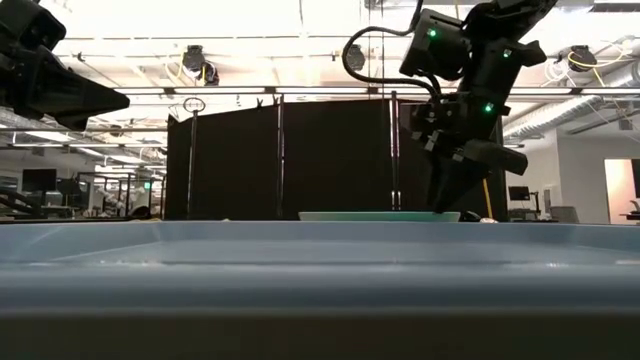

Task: Set up tray
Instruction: Put the plate on top of the tray

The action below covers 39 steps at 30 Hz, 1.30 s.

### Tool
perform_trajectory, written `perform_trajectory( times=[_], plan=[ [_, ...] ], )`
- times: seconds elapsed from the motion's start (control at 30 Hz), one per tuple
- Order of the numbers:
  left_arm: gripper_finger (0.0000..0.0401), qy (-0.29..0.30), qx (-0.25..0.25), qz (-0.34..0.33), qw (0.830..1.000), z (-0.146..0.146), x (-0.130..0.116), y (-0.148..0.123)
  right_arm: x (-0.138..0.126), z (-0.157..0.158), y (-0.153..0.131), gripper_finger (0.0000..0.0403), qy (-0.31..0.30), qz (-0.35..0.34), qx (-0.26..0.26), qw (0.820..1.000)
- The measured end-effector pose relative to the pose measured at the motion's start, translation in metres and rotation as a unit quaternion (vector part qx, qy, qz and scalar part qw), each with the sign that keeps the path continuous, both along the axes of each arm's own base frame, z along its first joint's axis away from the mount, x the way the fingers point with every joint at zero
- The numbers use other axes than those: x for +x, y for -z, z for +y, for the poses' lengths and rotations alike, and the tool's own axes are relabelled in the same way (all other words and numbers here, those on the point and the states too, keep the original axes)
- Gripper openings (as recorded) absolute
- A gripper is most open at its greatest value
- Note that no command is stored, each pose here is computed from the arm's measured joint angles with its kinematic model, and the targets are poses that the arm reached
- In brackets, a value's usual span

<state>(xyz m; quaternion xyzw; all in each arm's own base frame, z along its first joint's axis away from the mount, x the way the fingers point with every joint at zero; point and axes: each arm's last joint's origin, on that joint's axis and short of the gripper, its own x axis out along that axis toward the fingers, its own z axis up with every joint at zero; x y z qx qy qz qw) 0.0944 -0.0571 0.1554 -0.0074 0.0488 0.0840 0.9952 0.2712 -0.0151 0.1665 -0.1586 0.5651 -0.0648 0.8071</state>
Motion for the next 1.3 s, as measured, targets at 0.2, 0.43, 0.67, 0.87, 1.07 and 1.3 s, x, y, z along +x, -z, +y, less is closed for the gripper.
perform_trajectory(
  times=[0.2,0.43,0.67,0.87,1.07,1.3],
  plan=[
    [0.0051,0.000,0.000,0.000,1.000,0.000,0.000,0.000,0.000,0.002,0.000,0.0107,-0.002,-0.002,0.020,1.000],
    [0.0051,0.000,0.000,0.000,1.000,0.000,0.000,0.000,0.000,0.001,0.000,0.0107,-0.003,-0.002,0.027,1.000],
    [0.0051,0.000,0.000,0.000,1.000,0.000,0.000,0.000,0.001,0.002,0.006,0.0105,-0.003,0.008,0.038,0.999],
    [0.0051,0.000,0.000,0.000,1.000,0.000,0.000,0.000,0.007,0.001,0.023,0.0105,-0.006,0.034,0.020,0.999],
    [0.0051,0.000,0.000,0.000,1.000,0.000,0.000,0.000,0.011,0.000,0.024,0.0105,-0.016,0.019,0.003,1.000],
    [0.0051,0.000,0.000,0.000,1.000,0.000,0.000,0.000,0.011,0.000,0.023,0.0087,-0.015,0.017,0.003,1.000]
  ],
)
